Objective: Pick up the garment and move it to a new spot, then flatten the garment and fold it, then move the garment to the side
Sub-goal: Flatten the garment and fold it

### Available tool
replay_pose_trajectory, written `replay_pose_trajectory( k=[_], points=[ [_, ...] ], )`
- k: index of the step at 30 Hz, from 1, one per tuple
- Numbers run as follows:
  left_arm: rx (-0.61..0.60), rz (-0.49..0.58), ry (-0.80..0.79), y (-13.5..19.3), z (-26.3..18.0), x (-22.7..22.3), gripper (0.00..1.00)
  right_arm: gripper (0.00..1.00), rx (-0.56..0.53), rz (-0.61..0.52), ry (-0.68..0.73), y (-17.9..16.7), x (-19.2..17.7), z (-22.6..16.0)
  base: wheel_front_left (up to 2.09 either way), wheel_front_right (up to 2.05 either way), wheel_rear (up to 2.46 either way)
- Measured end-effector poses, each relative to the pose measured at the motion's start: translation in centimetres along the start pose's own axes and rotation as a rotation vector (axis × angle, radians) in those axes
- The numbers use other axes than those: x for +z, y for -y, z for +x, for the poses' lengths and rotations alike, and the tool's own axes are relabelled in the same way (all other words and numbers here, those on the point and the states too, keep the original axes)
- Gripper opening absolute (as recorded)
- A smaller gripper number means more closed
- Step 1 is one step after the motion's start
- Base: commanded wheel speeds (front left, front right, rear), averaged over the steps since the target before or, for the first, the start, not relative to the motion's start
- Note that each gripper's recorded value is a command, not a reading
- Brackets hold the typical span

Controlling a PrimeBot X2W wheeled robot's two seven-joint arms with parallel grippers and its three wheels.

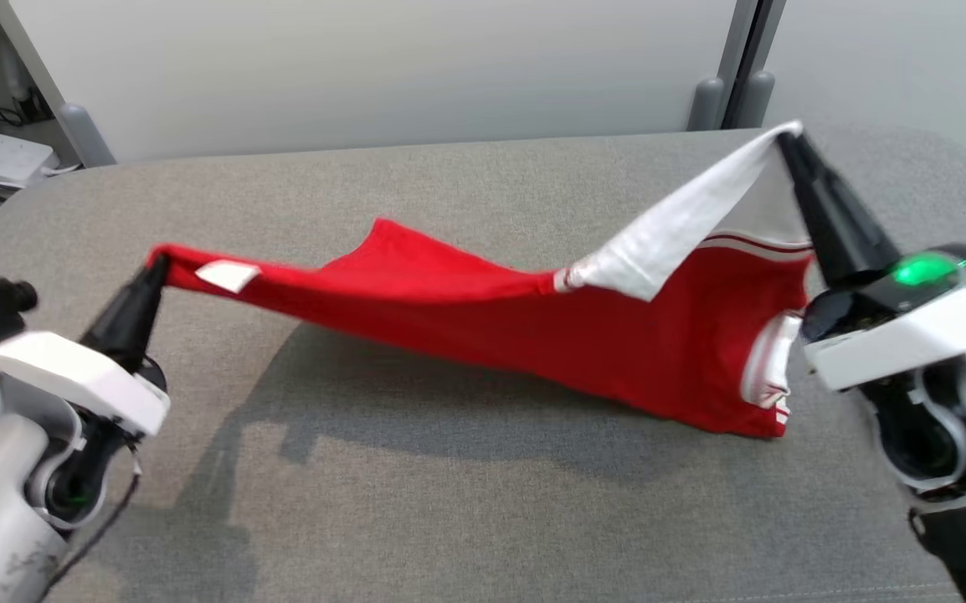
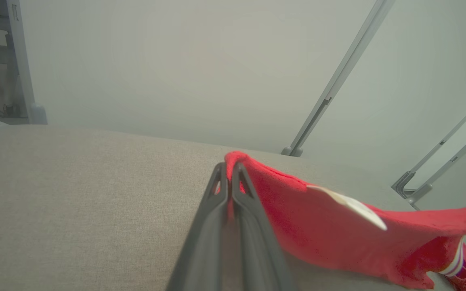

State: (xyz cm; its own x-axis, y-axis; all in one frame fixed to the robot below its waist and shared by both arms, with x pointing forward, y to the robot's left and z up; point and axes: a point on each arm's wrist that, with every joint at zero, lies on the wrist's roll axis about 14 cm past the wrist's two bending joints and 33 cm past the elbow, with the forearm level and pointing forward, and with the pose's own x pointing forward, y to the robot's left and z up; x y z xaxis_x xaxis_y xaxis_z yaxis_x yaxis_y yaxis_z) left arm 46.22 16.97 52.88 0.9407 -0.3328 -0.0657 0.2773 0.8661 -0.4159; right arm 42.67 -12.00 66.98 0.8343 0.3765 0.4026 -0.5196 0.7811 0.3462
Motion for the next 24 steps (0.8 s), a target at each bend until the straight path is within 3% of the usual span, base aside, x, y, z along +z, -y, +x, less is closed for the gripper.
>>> replay_pose_trajectory(
  k=[5,9,12,17,22,24],
  points=[
    [-0.043,0.035,0.139,2.5,-0.8,5.5,0.00,0.00,0.089,-0.038,0.126,-3.0,5.3,0.1,0.00,0.00,0.00],
    [-0.068,0.027,0.216,4.6,-1.6,8.3,0.00,0.00,0.125,-0.020,0.143,-4.7,5.8,0.8,0.00,0.00,0.00],
    [-0.038,0.020,0.229,4.3,-2.0,8.8,0.00,0.00,0.129,0.003,0.144,-5.2,5.1,2.1,0.00,0.00,0.00],
    [0.030,-0.050,0.084,2.5,-2.0,2.9,0.00,0.00,0.062,0.069,-0.007,-3.7,-1.2,3.4,0.00,0.00,0.00],
    [0.087,-0.148,-0.123,0.8,-2.9,-5.6,0.00,0.00,-0.014,0.123,-0.267,-1.9,-9.7,1.9,0.00,0.00,0.00],
    [0.085,-0.158,-0.168,0.7,-3.0,-6.6,0.00,0.00,-0.022,0.131,-0.320,-1.7,-11.0,1.5,0.00,0.00,0.00]
  ],
)
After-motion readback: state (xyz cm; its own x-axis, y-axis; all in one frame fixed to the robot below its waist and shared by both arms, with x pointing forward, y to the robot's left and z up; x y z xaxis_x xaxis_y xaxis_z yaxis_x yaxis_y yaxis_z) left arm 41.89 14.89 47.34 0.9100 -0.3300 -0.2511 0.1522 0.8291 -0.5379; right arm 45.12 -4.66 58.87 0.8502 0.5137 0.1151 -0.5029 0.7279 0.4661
